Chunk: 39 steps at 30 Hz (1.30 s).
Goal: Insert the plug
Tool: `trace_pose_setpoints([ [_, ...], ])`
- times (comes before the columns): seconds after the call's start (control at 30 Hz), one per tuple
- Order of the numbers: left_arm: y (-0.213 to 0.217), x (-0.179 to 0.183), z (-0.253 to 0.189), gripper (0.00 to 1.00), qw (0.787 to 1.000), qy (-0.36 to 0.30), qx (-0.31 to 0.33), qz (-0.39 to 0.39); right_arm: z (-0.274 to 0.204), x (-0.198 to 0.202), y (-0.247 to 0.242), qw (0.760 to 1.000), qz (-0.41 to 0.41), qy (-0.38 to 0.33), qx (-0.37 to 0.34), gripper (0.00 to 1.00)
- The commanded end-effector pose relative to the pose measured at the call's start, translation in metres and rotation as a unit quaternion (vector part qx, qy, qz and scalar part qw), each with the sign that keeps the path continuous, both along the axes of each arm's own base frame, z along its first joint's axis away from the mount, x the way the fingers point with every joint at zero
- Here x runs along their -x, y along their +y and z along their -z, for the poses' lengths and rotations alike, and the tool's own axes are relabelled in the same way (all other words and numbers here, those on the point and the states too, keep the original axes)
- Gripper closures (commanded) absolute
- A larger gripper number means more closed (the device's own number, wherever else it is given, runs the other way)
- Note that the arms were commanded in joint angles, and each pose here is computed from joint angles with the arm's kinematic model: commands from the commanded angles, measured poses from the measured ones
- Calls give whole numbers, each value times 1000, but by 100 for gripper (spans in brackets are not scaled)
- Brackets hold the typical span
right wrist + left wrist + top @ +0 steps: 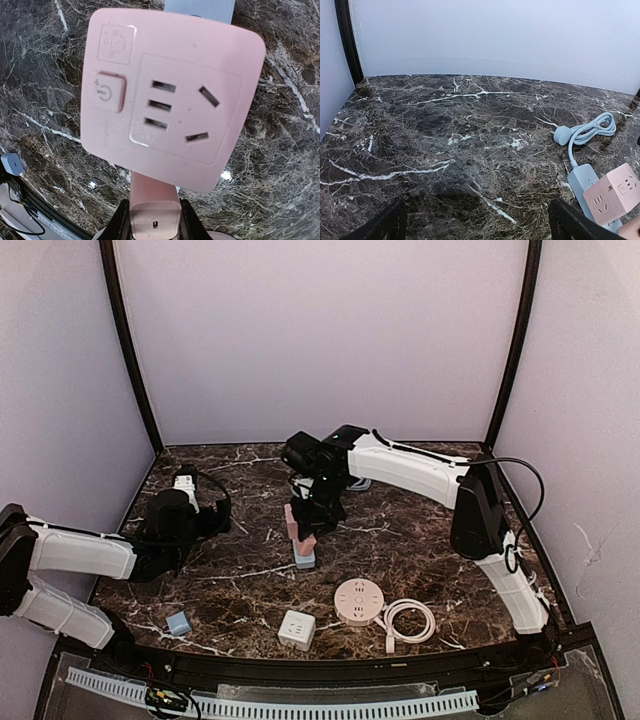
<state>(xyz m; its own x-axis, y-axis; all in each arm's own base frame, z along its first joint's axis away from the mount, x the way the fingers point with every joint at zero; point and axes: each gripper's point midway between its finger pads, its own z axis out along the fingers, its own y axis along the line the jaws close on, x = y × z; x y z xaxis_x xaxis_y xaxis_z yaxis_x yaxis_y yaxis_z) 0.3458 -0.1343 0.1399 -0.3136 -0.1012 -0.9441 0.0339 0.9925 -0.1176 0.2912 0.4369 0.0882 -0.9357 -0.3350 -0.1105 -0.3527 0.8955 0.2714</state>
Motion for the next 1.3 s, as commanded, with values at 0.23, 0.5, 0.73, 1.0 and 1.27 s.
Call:
trace_pose_setpoints([
  [0.23, 1, 2, 3, 1, 1000, -1, 5, 6, 21, -21, -63, 979, 10, -88, 183, 100],
  [0.5, 0, 2, 9, 1, 1000, 8, 1, 8, 37, -6, -32, 984, 4, -79, 159, 100],
  [0.73, -1, 3, 14, 1, 1000, 12, 0, 10, 51, -5, -33, 978, 8, -96, 184, 100],
  [1.0, -3, 4, 15, 1, 1000, 16, 1, 19, 67, -2, -8, 983, 40, -100, 149, 100],
  [1.27, -2, 8, 14, 1, 1000, 17, 2, 24, 90, -11, 2, 982, 57, -109, 145, 100],
])
